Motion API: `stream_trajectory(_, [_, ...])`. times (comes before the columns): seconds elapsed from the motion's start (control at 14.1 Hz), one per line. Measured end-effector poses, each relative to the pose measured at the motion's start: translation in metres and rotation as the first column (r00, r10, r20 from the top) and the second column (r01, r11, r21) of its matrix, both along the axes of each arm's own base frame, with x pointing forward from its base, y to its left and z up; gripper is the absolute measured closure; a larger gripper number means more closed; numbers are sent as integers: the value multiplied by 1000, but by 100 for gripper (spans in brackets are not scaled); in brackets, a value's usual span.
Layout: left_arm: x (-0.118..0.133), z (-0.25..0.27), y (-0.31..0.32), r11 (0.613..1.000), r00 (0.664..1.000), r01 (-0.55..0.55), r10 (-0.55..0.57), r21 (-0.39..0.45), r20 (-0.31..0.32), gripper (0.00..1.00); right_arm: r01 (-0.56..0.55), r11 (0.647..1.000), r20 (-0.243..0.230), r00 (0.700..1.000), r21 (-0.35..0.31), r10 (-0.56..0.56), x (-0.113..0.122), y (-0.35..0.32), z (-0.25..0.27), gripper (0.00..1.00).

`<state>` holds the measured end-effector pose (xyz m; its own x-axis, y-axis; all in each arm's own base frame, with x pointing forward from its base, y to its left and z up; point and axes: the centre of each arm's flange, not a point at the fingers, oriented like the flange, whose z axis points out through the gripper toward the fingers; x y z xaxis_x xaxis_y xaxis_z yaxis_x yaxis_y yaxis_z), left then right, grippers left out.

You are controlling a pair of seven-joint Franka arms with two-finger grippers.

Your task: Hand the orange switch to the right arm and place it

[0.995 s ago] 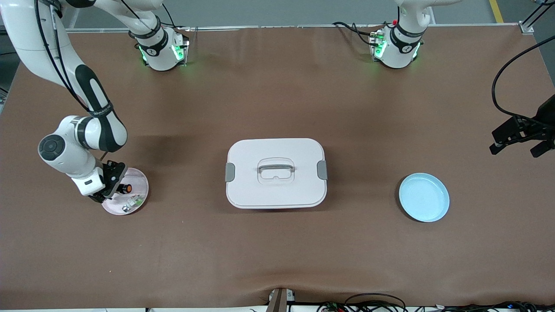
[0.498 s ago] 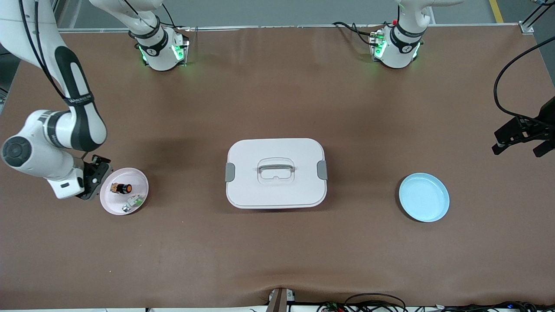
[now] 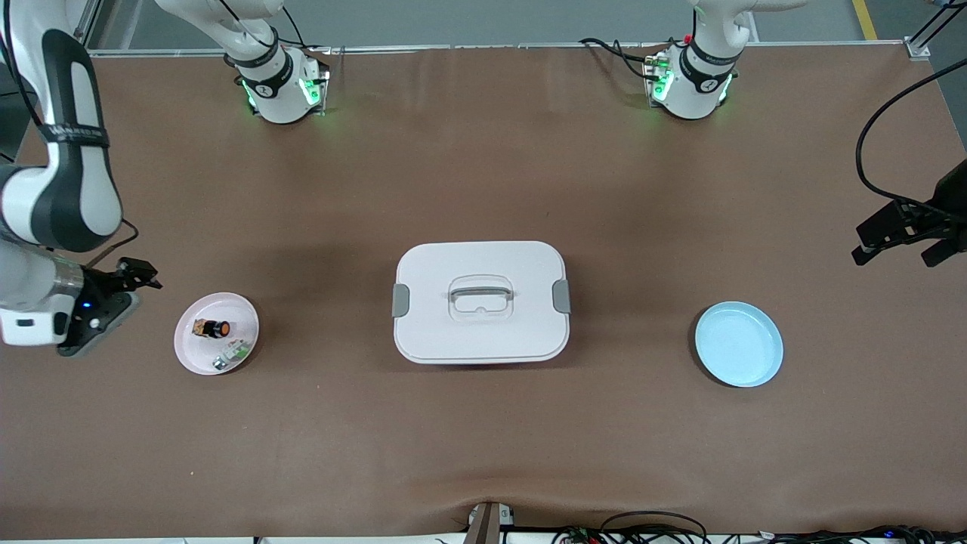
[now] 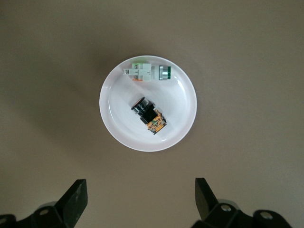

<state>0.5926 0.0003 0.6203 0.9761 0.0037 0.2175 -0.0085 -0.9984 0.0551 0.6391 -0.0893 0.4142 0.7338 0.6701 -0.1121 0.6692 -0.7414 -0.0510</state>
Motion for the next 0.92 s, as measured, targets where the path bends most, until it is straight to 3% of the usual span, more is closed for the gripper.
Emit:
stream_trajectory(0.14, [-11, 6, -5, 1000, 1000, -2, 2, -4, 1, 0, 128, 992, 19, 992, -12, -128, -4, 0, 28, 0])
stream_trajectory(0.43, [-51, 11, -11, 1000, 1000, 8, -8, -6, 17, 0, 349, 937, 67, 936, -20, -347, -13, 16, 67, 0])
stream_trajectory(0.71, [-85, 3, -11, 1000, 998, 5, -4, -8, 56, 0, 426, 905, 103, 900, -10, -423, -22, 18, 98, 0])
stream_trajectory(0.92, [-82, 7, -10, 1000, 997, 4, -3, -8, 76, 0, 522, 853, 98, 849, -15, -519, -33, 8, 117, 0])
